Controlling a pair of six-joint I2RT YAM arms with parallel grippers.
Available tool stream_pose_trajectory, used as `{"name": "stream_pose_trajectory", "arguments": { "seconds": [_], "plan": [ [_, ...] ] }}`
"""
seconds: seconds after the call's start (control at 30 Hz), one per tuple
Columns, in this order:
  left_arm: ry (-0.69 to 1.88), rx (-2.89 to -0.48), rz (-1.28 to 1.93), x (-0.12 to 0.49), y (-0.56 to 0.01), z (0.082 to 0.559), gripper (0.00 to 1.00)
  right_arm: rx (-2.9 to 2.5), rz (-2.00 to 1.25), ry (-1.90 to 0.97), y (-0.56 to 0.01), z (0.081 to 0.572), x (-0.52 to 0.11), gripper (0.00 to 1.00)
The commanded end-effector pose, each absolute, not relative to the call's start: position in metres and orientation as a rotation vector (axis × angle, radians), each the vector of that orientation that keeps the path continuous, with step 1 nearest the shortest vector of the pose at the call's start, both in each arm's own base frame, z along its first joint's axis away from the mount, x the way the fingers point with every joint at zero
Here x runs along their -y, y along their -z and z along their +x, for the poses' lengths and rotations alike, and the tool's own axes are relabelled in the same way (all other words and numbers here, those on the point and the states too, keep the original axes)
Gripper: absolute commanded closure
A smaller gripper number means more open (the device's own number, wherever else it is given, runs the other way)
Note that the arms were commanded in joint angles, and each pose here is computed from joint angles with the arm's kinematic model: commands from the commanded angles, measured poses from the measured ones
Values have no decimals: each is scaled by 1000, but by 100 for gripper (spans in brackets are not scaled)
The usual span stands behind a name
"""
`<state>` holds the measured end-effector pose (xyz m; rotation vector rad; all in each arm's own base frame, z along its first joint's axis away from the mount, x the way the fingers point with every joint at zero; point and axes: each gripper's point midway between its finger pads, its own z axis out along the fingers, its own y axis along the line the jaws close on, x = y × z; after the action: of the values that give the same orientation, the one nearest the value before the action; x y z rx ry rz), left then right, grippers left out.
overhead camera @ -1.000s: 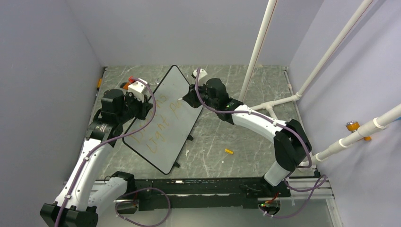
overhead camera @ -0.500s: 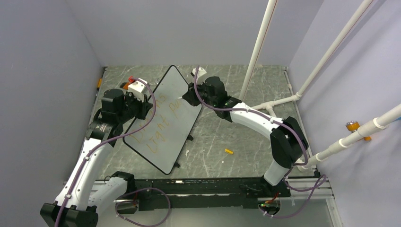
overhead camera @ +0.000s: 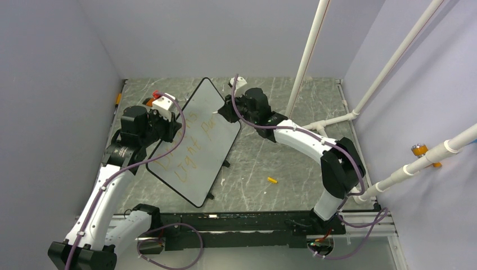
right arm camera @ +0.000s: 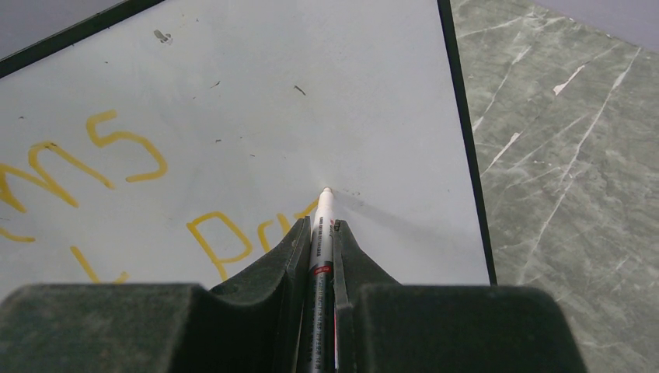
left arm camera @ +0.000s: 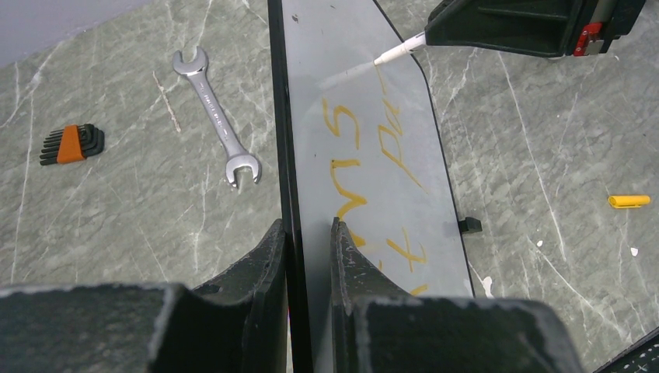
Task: Write a sentence on the whiteboard
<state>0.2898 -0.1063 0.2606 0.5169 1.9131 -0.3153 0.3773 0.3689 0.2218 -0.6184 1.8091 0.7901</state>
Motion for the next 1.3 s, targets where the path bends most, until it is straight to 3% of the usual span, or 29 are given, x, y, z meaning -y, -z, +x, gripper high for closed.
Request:
{"name": "stream_pose_trajectory", "arguments": {
  "seconds": [0.0, 0.57, 1.27],
  "plan": [
    [343, -2083, 662, 110, -210, 263, 100, -1724, -605, -795, -258, 370, -362, 100],
    [344, -2081, 664, 110, -210, 263, 100, -1684, -615, -854, -278, 377, -378, 100],
    [345, -2077, 664, 110, -211, 262, 100, -1772, -624, -861, -234, 365, -373, 100]
  ]
}}
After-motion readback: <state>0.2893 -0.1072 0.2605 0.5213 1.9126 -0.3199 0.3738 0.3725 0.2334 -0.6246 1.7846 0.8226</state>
